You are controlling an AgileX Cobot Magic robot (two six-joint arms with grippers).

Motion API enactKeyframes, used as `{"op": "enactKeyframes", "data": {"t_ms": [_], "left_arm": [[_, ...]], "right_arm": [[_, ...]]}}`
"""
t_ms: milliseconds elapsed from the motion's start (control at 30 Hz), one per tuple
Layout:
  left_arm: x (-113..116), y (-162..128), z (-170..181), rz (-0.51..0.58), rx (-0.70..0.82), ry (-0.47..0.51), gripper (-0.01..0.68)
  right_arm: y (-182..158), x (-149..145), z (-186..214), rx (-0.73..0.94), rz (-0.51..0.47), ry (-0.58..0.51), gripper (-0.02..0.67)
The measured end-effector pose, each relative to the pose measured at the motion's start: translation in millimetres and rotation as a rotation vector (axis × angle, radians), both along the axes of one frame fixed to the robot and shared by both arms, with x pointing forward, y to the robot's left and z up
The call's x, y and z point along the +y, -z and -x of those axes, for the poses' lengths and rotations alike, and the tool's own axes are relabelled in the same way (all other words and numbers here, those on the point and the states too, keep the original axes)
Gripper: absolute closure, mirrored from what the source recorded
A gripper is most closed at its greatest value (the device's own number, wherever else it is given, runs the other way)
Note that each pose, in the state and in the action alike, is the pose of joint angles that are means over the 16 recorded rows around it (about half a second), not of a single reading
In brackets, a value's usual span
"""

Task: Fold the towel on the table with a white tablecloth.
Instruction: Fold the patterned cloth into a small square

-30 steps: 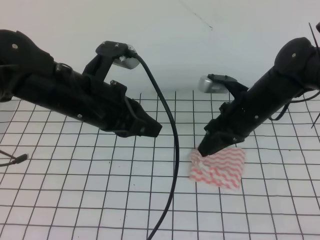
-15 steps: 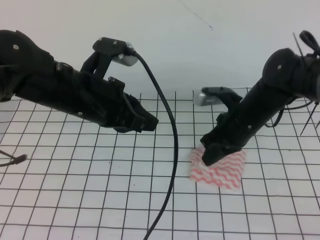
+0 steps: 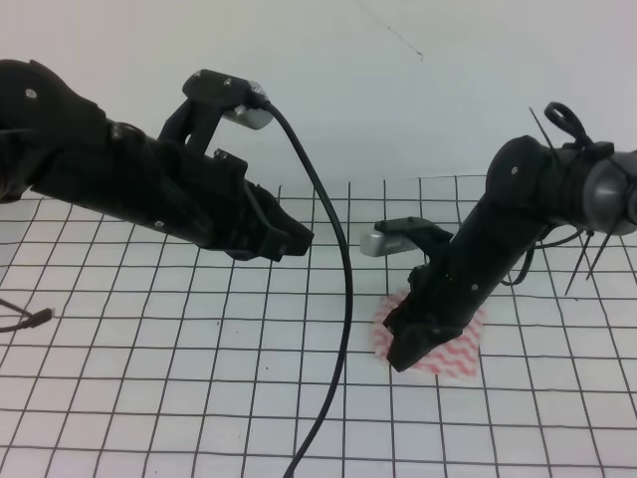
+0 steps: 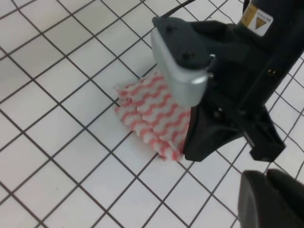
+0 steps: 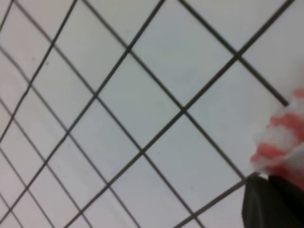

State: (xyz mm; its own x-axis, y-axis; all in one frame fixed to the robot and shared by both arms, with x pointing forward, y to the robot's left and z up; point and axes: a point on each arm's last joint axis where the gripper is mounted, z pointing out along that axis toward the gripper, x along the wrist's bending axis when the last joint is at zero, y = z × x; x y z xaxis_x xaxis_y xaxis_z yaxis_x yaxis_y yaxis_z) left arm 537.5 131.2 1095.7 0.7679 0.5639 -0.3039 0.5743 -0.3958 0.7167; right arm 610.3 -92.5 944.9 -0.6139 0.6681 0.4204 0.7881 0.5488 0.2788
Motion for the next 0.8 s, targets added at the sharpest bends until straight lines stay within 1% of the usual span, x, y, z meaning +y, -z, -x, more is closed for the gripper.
{"op": "enactKeyframes", "data": {"t_ms": [100, 233, 400, 533, 633, 800], "left_arm": [[0, 0, 0, 0.000, 0.000, 0.001, 0.674], [0, 0, 0, -0.001, -0.002, 0.003, 0.674], [0, 0, 0, -0.002, -0.006, 0.005, 0.674], [0, 0, 0, -0.003, -0.009, 0.006, 0.674], [0, 0, 0, -0.003, -0.012, 0.006, 0.674], [0, 0, 0, -0.005, -0.014, 0.004, 0.674]], "right_arm": [[-12, -3, -3, -0.046, -0.008, 0.025, 0.646], [-25, -11, -6, -0.107, 0.006, 0.063, 0.646], [-33, -20, -12, -0.156, 0.027, 0.120, 0.646], [-23, -23, -14, -0.123, 0.049, 0.134, 0.646], [-10, -21, -14, -0.077, 0.065, 0.120, 0.646], [9, -14, -10, -0.006, 0.058, 0.087, 0.646]]}}
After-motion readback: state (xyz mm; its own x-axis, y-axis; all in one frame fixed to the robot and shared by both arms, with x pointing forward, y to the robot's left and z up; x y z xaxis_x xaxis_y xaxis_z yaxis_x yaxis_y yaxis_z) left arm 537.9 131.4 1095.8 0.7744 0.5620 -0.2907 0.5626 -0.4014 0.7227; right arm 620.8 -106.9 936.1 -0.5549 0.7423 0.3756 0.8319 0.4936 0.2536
